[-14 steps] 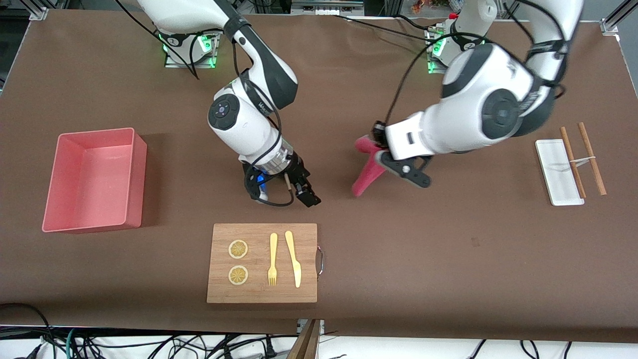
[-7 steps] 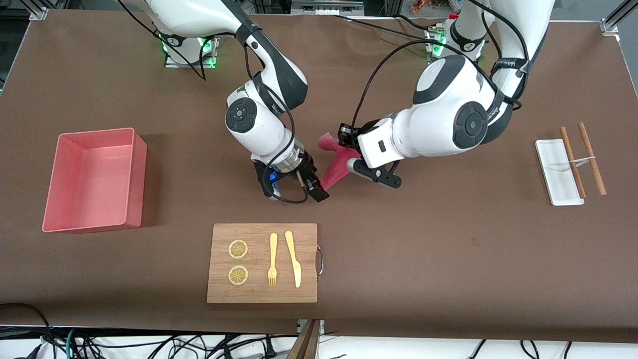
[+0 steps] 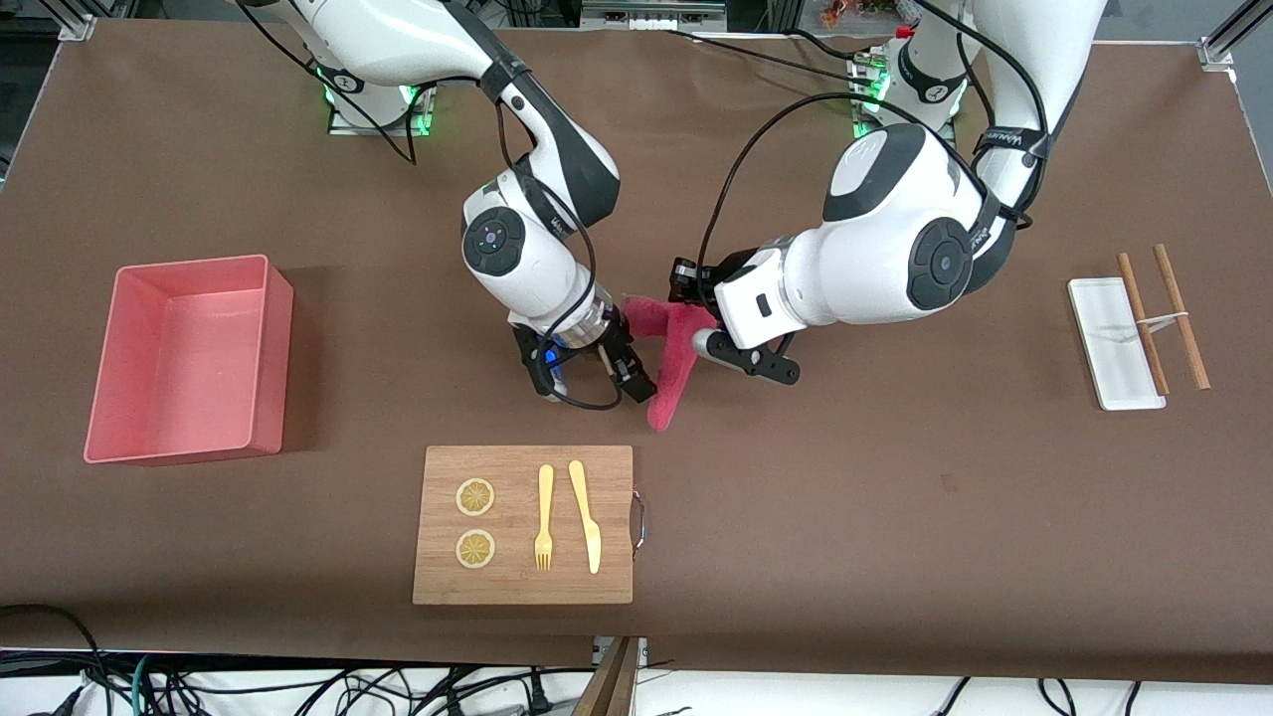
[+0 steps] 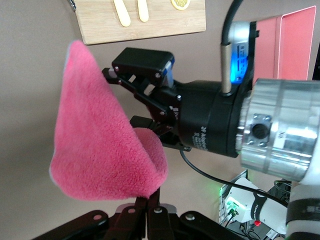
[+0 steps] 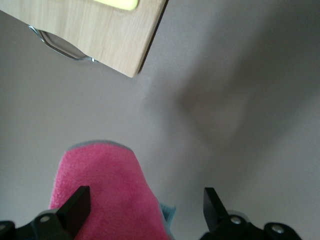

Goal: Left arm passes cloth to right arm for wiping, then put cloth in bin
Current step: 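Grasp the cloth corner with the right gripper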

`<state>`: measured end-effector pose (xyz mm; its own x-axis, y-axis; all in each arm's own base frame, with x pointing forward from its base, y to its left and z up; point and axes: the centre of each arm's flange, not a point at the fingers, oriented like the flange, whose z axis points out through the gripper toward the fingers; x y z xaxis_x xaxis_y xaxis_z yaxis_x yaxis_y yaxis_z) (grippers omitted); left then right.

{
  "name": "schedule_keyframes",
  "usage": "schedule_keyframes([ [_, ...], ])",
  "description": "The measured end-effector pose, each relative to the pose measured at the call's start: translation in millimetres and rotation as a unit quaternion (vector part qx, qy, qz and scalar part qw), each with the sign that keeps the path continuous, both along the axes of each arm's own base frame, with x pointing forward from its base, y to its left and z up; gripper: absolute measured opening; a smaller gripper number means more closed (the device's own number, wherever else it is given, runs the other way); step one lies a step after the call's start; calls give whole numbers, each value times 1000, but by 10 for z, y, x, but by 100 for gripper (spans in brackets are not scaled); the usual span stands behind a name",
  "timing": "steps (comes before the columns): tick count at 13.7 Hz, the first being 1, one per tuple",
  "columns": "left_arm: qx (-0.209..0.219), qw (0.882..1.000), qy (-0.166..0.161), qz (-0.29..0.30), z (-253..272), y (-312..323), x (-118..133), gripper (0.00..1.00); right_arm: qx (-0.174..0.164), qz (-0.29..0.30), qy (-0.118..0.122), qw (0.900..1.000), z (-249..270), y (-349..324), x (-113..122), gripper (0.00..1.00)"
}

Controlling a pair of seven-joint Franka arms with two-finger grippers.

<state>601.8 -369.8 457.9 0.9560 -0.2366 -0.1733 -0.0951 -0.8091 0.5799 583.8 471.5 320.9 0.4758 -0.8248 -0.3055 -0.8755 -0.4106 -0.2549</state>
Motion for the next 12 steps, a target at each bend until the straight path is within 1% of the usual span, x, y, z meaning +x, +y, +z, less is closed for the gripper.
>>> schedule_keyframes([
  [3,0,1000,0,1,3,0,1,2,-4,4,3,1000,-101,21,-18,100],
  [8,0,1000,0,1,2,0,2,2,1,-2,-10,1000,-40,-10,50,100],
  [10,0,1000,0,1,7,3,6,2,7,-10,-23,1000,49,-52,134,100],
  [12,-1,1000,-2,6,30,44,37,2,14,-20,-36,999,188,-141,268,100],
])
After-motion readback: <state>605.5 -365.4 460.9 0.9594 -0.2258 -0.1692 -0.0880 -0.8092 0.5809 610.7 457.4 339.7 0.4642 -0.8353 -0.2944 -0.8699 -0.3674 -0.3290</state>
